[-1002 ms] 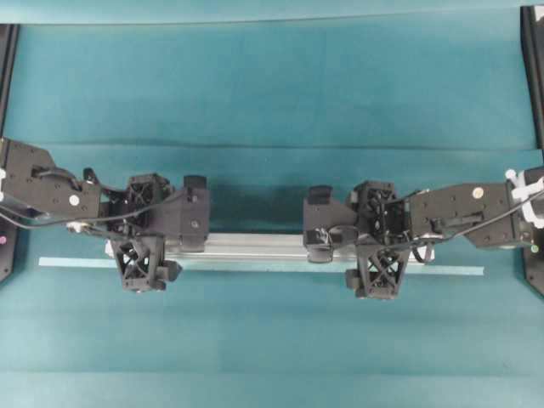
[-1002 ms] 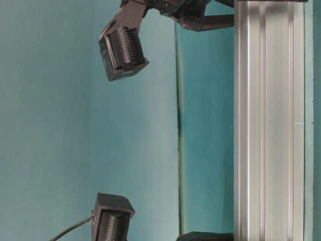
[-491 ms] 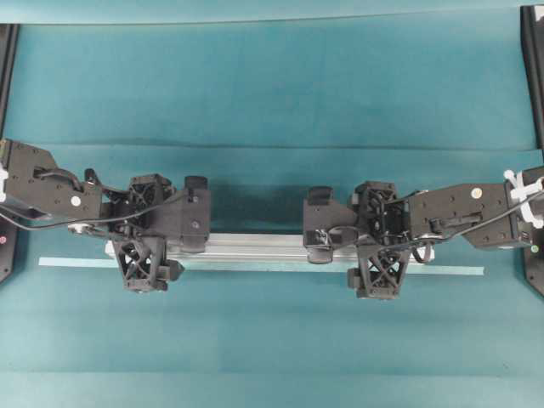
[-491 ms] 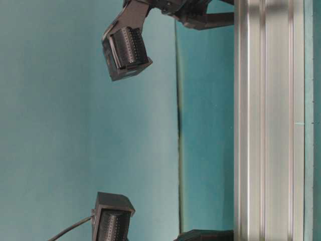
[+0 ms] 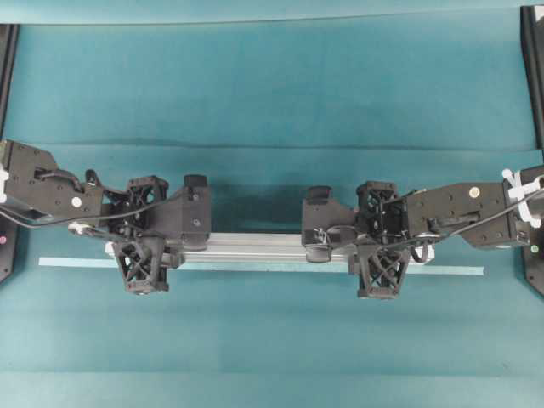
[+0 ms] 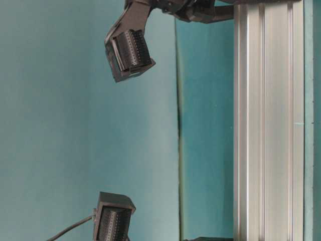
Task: Lift the metal rail with both hands.
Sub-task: 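Close both grippers around the silver rail, then raise the rail with both grippers and shift it away from the strip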
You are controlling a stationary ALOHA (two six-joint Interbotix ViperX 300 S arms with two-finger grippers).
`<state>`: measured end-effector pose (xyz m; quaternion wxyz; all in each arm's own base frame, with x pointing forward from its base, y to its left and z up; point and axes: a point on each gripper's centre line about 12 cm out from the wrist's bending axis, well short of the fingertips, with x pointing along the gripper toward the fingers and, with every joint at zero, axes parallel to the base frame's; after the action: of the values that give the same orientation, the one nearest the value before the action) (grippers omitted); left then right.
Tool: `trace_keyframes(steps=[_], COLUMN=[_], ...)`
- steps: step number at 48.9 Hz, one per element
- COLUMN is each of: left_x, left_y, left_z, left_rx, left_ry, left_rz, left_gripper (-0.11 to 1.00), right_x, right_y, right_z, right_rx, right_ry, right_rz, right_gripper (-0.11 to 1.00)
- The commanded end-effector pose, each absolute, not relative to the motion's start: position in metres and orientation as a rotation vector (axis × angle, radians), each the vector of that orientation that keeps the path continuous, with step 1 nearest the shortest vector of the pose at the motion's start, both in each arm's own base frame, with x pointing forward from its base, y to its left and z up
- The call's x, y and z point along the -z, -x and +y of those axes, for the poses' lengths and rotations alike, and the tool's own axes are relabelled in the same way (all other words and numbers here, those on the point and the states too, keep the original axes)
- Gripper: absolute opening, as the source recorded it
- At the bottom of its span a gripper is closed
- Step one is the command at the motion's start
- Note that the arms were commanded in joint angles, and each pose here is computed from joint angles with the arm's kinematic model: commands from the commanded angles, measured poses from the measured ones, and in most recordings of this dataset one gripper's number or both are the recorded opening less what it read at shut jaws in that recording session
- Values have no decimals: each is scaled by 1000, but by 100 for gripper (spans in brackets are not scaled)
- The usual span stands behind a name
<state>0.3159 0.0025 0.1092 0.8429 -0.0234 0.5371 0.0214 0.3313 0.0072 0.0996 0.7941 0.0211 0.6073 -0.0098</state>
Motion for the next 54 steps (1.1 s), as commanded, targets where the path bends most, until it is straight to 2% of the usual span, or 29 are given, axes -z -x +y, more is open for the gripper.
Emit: trace_keyframes(steps=[1, 13, 19, 54], left_x=[-114, -115, -123, -249], left_y=[-320, -320, -322, -305], left_z=[5, 6, 5, 11], left_rx=[-54, -58, -62, -80], left_ry=[57, 62, 70, 67], left_rz=[1113, 1111, 1098, 1059], left_gripper=[36, 36, 36, 36], right_x=[-98, -101, -113, -227], right_y=[-333, -333, -335, -333], right_z=[9, 6, 3, -6], right_rx=[19, 28, 34, 69], right_ry=[-50, -57, -62, -103], right_rz=[1310, 1310, 1311, 1286], right_gripper=[38, 38, 38, 38])
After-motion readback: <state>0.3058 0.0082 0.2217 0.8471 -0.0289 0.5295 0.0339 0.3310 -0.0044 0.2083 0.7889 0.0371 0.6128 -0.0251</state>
